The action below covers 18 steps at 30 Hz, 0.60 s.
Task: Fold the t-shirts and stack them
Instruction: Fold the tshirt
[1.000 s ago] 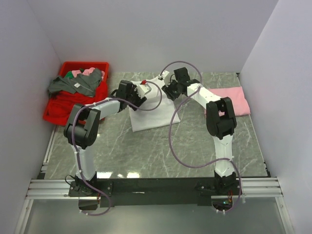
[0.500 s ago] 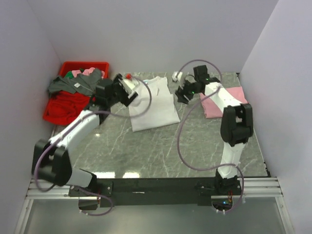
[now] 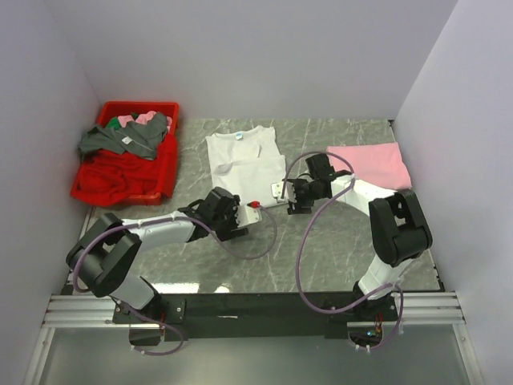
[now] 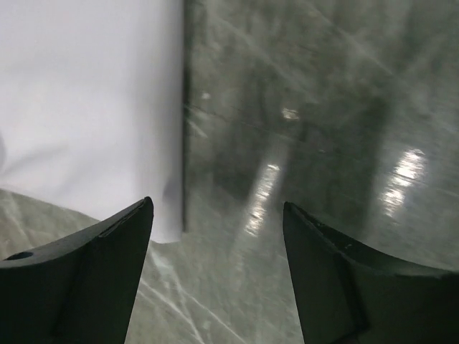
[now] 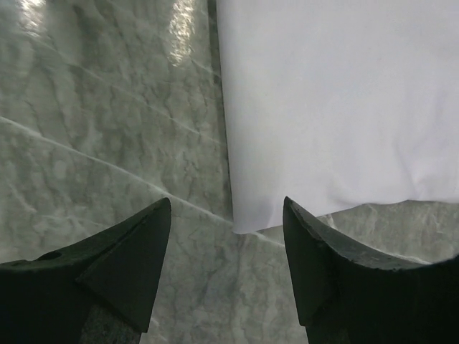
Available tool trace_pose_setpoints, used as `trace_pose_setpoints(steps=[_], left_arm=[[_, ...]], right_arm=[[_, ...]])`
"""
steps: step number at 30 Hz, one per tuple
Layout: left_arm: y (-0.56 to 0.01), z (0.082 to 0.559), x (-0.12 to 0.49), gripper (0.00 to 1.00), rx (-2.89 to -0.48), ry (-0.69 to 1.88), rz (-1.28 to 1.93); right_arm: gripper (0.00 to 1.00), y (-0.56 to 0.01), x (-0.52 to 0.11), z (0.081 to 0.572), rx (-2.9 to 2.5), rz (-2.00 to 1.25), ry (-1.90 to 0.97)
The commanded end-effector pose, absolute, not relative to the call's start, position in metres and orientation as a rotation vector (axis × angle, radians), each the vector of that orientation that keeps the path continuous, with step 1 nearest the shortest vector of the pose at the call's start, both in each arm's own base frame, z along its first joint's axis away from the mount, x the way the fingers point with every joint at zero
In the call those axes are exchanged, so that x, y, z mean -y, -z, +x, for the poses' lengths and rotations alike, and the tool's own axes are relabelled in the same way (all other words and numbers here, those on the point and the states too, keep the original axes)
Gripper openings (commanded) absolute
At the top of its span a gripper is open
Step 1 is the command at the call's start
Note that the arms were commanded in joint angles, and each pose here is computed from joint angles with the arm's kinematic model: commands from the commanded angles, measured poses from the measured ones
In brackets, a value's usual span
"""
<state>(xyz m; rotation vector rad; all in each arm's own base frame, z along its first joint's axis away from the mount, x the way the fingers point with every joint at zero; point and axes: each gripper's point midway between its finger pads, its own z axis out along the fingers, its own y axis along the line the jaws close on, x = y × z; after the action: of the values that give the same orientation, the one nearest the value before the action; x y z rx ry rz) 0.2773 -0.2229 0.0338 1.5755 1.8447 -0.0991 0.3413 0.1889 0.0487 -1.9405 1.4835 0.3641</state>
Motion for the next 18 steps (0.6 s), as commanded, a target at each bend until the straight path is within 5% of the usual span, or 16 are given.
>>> trace_pose_setpoints(steps=[1, 8, 18], left_arm=[[-0.049, 0.312, 0.223, 0.77, -1.79, -0.026, 1.487], [-0.04, 0.333, 0.214, 0.77, -1.819, -0.096, 1.434], [-0.02, 0.338, 0.205, 0.57, -1.89, -0.11, 1.438]], right_arm=[[0.7, -0.07, -0.197, 0.37, -1.321, -1.939, -0.141], [0.69, -0.053, -0.203, 0.383, -1.353, -1.961, -0.056], [0.64, -0.037, -0.205, 0.372, -1.34, -2.029, -0.105]])
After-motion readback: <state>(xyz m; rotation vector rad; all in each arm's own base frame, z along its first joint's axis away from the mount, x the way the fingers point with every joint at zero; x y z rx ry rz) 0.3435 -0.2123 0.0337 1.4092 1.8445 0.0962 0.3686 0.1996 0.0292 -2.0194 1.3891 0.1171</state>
